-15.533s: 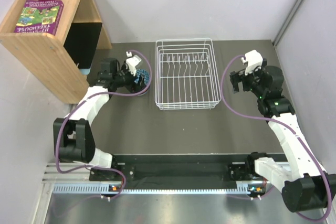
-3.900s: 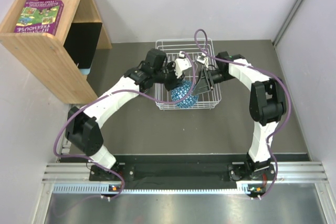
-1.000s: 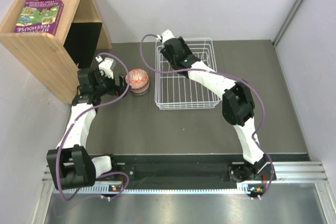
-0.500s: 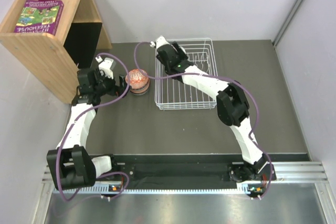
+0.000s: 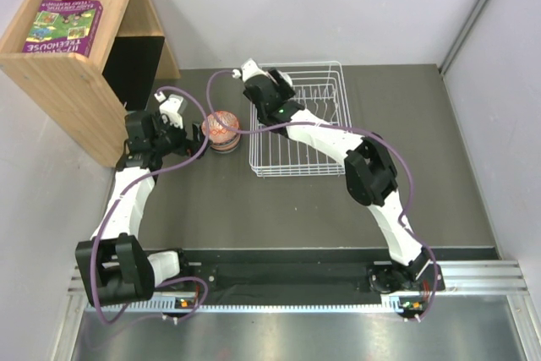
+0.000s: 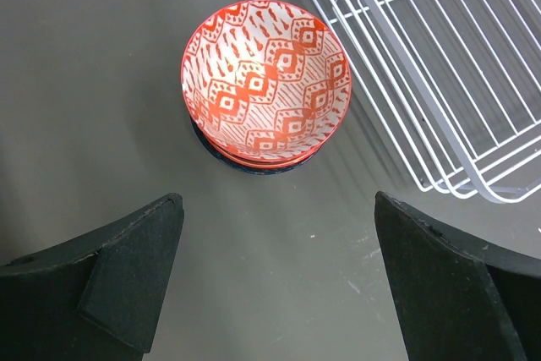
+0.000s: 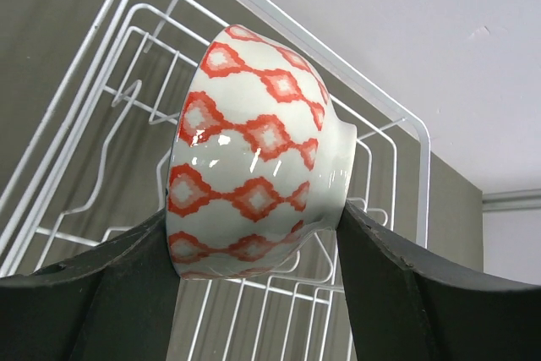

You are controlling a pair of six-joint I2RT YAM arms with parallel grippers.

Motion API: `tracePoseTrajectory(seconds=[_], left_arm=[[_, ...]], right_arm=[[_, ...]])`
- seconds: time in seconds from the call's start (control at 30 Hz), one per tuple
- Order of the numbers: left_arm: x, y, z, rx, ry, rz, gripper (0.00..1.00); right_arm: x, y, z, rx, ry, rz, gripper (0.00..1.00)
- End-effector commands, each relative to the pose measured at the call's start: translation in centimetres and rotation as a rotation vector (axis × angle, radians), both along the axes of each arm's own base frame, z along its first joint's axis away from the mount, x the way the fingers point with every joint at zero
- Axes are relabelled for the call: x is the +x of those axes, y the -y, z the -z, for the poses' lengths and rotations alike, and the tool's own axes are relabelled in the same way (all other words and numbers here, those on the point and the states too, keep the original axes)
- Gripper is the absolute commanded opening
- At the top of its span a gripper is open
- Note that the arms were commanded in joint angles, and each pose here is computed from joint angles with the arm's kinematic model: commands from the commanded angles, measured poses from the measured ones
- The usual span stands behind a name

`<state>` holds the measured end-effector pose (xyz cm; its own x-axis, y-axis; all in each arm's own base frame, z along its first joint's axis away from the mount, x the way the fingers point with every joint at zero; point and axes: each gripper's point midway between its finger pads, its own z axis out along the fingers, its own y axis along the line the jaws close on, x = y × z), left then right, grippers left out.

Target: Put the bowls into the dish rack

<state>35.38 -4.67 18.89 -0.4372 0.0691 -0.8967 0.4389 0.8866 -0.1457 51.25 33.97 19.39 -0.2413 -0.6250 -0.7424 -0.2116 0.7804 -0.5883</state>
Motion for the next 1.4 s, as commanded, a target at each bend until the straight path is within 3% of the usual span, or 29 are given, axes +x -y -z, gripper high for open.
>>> tracePoseTrajectory(seconds=[0.0,0.87,0.93,1.03,1.37], left_arm=[[0.0,0.3,-1.8,-0.011,0.065,0.020,0.99],[0.0,0.3,-1.8,-0.009,0.061,0.030,0.99],[0.0,0.4,-1.9,-0.010,0.064,0.033,0.99],[0.1,0.3,-2.0,-0.008,0.067,0.030,0.99],[-0.1,0.5,-1.6,-0.012,0.060,0.036,0.99]], right_arm=[[0.2,-1.5,-5.3,0.096,0.124,0.009,0.00],[-0.3,-3.3,0.2,0.077,0.024,-0.021,0.02],[-0.3,-3.3,0.7,0.069,0.014,-0.022,0.10],[-0.4,-3.5,1.4,0.066,-0.004,-0.033,0.39],[-0.2,-3.6,1.6,0.050,-0.011,-0.039,0.85]])
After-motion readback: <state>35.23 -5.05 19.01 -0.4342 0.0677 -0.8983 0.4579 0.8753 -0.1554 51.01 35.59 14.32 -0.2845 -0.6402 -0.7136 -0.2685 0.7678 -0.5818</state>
